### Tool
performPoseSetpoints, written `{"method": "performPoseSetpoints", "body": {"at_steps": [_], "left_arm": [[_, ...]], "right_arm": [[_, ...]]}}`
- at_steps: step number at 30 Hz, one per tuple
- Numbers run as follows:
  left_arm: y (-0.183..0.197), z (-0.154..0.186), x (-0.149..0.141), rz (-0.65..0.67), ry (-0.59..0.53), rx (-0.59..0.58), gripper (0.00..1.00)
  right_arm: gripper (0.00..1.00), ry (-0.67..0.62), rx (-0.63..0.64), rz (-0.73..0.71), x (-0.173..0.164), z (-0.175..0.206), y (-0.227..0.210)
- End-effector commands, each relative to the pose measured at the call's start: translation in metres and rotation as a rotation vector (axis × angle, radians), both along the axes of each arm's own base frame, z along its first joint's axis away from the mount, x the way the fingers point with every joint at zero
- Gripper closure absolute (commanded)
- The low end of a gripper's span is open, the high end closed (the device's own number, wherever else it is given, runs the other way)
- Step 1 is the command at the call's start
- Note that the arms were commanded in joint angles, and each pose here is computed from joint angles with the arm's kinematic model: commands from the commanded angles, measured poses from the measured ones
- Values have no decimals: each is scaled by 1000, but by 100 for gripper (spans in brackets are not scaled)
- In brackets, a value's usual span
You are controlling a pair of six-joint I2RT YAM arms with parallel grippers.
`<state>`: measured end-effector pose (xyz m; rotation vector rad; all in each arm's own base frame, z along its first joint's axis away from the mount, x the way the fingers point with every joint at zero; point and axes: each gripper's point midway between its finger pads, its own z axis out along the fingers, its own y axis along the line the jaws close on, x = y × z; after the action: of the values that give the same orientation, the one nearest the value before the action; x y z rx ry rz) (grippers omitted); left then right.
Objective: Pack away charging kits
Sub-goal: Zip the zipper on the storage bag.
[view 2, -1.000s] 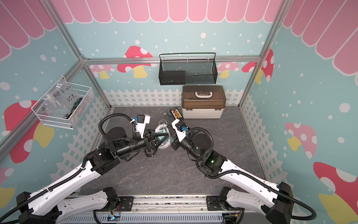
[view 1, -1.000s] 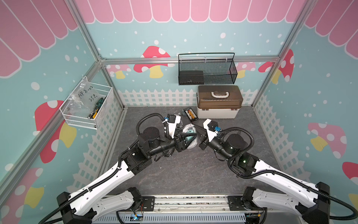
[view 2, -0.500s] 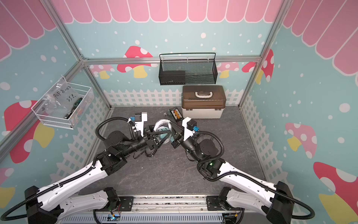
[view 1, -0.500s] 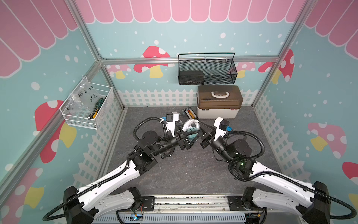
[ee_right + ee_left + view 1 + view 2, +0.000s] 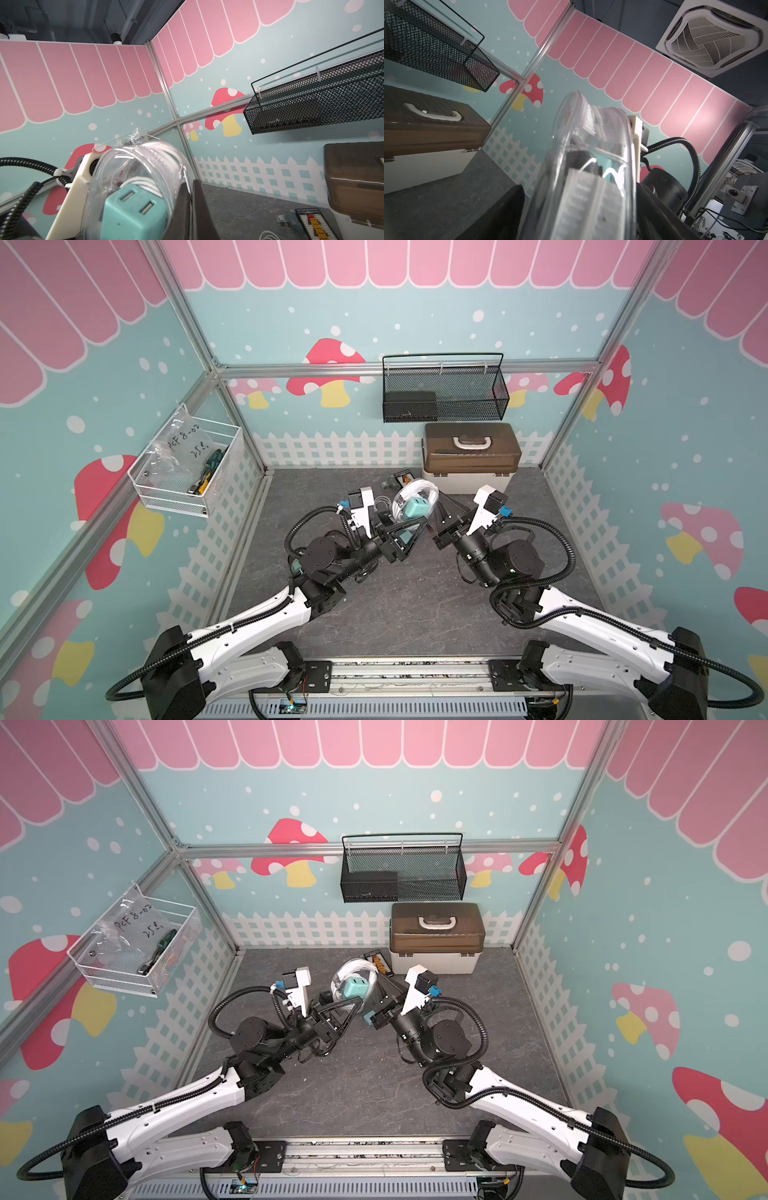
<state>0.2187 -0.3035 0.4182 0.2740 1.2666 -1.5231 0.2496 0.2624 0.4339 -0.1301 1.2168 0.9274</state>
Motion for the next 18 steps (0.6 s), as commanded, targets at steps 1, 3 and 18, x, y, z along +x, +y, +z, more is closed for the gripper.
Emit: {"method": "performPoseSetpoints", "body": {"at_steps": [1,3,18], "left_arm": [[3,14,-2,19,-38,-96,14],[3,12,0,37,-45,-121,16],[6,25,23,163,-44,-146,46]], "right_arm": [[100,5,120,1,1,23,-4],[100,25,135,0,4,21,-3],[100,67,161,21,5,9,-2]]}}
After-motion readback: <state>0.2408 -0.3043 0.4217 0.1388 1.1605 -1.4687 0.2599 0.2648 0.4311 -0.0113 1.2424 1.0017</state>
